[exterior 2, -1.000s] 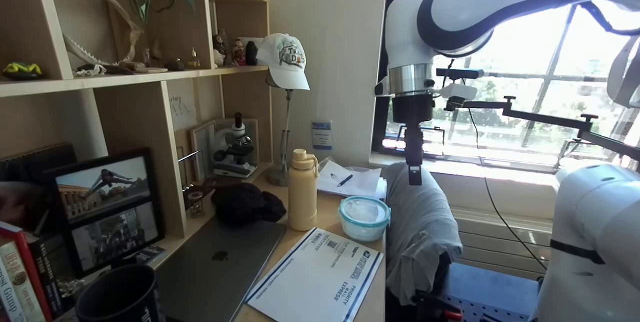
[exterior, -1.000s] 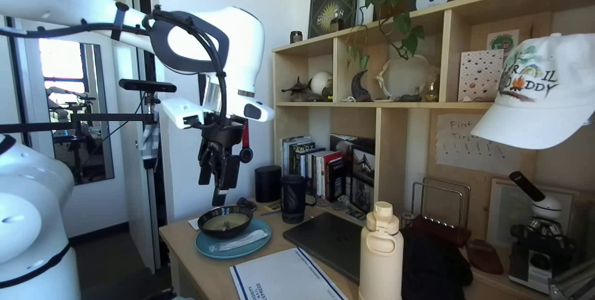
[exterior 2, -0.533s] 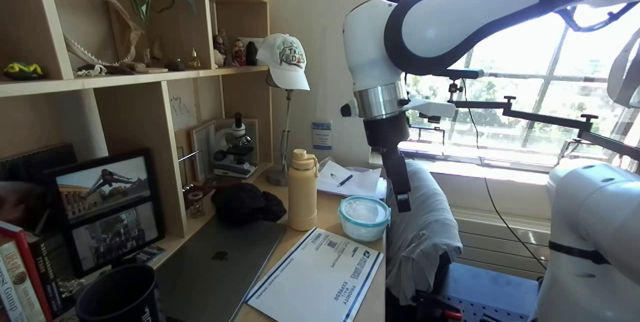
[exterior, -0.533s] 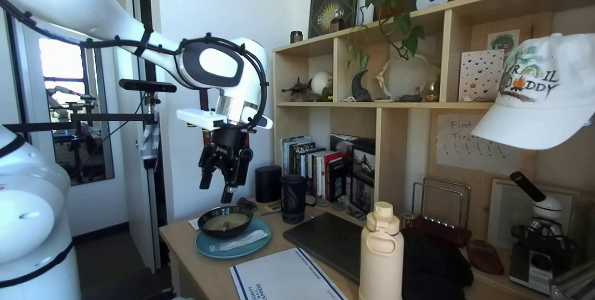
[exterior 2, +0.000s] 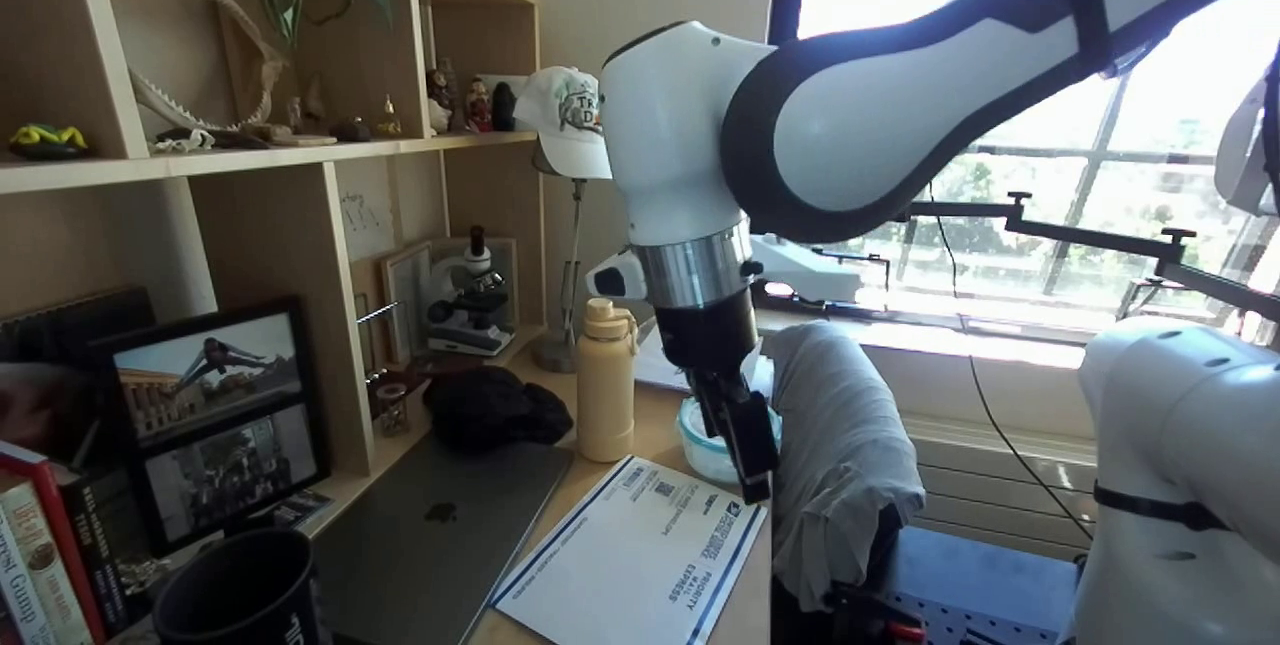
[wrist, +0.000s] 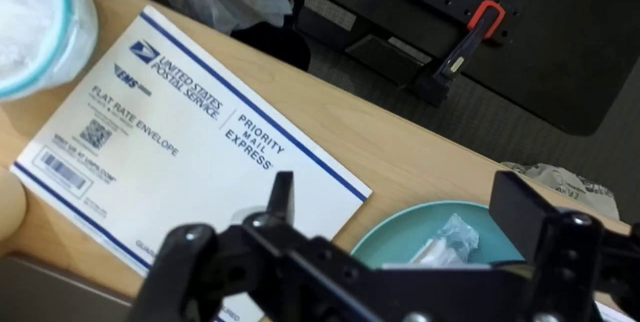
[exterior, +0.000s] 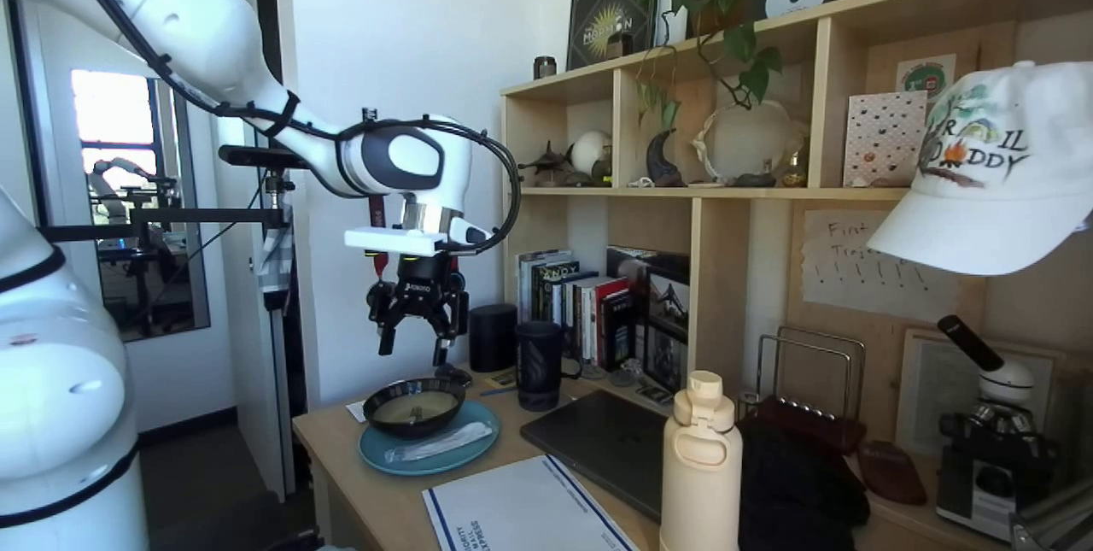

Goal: Pick up the fork from the bowl and put it on the plate under the bowl

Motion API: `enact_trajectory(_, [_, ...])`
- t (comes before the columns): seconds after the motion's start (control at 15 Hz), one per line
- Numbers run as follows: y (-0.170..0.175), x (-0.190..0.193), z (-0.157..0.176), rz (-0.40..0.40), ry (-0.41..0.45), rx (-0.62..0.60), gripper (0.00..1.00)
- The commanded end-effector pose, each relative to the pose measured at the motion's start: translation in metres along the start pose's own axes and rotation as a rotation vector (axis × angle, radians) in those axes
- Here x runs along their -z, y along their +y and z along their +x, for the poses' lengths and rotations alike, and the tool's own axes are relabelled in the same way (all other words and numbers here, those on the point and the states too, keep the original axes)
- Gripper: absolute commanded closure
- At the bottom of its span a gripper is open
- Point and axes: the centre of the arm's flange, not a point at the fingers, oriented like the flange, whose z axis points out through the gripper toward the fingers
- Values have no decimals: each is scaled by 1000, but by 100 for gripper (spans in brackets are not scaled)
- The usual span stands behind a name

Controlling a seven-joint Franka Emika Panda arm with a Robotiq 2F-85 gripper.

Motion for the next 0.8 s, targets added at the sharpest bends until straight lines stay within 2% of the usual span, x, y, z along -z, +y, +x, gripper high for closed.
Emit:
enact_trajectory(0.0, [-11,-8,33,-50,37,141,0])
enact_trajectory(0.33, [-37,-22,62,-52,78,330,0])
enact_trajectory(0.47, [-49,-29,69,-30,52,412,0])
enact_trajectory(0.53, [-43,-28,57,-44,60,345,0])
enact_trajectory(0.73, [-51,-34,63,-38,44,386,0])
